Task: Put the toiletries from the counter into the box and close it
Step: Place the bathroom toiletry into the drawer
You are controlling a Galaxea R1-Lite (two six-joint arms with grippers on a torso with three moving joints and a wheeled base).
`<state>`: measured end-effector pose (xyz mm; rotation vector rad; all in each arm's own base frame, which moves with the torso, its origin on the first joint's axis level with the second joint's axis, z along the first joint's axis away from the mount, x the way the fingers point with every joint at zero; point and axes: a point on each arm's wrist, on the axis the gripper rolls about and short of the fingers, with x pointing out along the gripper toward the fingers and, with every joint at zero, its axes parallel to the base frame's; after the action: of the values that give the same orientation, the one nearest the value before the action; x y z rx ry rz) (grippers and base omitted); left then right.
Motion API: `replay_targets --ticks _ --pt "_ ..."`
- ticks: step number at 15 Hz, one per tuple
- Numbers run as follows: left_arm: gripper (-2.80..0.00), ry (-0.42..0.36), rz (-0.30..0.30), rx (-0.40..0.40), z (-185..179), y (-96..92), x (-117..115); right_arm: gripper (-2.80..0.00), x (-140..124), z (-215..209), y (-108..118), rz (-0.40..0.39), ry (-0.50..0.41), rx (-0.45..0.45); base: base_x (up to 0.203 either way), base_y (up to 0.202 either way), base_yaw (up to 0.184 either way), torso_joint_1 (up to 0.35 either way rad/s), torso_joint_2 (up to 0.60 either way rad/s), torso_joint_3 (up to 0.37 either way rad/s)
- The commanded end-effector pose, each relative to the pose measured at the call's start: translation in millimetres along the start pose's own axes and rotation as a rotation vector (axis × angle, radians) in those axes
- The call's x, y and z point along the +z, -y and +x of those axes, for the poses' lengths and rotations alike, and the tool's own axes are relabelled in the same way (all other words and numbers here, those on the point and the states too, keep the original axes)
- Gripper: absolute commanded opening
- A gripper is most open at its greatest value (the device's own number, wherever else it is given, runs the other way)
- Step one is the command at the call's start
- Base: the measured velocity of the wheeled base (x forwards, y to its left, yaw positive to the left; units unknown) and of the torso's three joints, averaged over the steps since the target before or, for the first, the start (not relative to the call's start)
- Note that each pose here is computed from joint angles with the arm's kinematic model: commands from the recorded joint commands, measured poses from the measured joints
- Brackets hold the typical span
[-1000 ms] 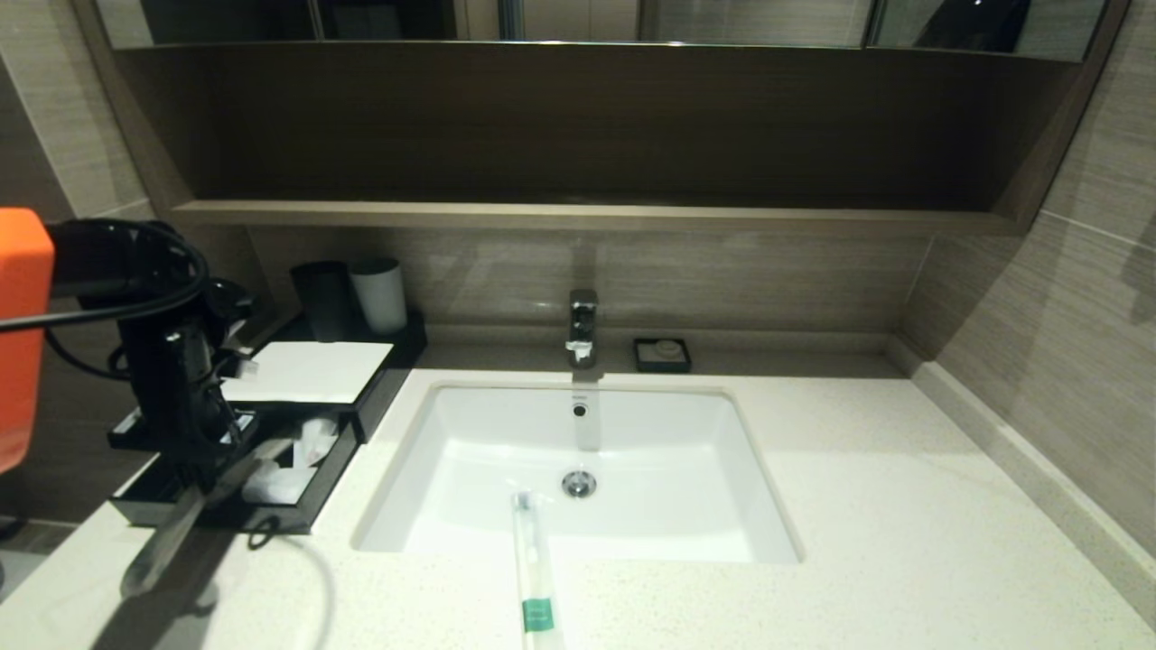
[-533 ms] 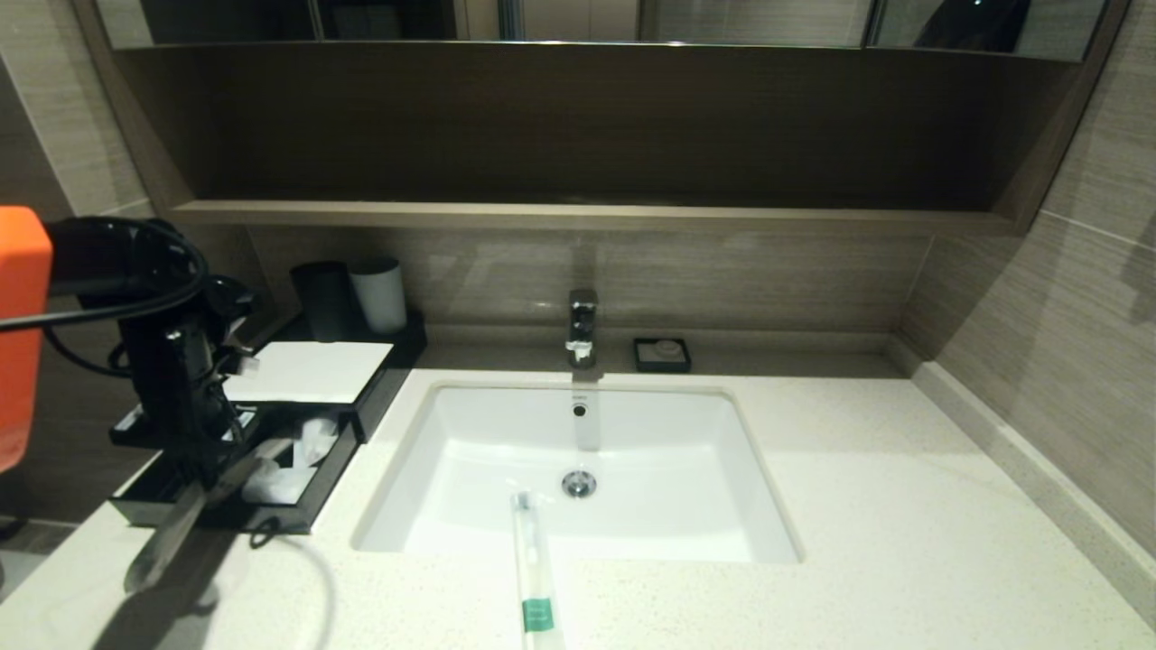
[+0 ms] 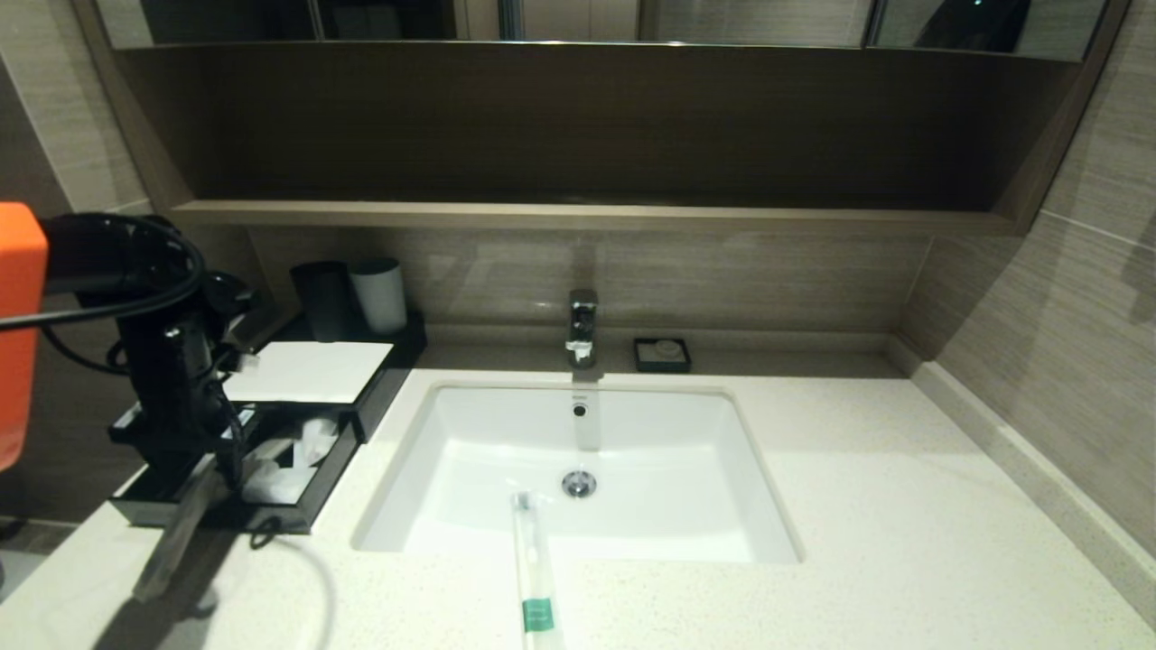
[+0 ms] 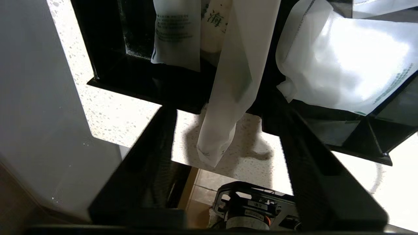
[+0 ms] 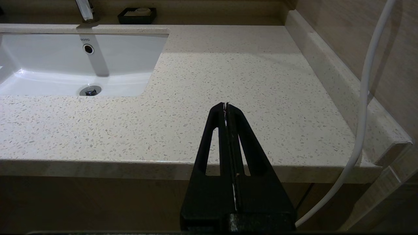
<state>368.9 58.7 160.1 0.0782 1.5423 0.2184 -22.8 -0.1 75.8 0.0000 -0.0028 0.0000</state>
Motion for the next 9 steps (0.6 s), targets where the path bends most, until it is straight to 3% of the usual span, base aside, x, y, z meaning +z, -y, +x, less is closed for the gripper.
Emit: replay_targets --ticks 1,6,9 --pt "0.0 0.006 0.0 0.001 -5.2 -0.6 -2.9 -2.8 -0.4 0.1 0.0 0.0 -0.001 0.0 0.0 0.0 0.0 0.0 0.0 0.0" --pt "0.0 0.065 -0.005 -0.003 -40.9 -3.9 -24.2 -2.8 -0.4 0.0 0.0 0.0 0.0 0.0 0.0 0.0 0.0 0.0 0.0 0.0" --pt "0.0 0.047 0.004 -0.075 -61.3 -4.3 -49.1 -2.8 -0.4 0.1 0.0 0.0 -0.001 0.0 0.0 0.0 0.0 0.0 0.0 0.0"
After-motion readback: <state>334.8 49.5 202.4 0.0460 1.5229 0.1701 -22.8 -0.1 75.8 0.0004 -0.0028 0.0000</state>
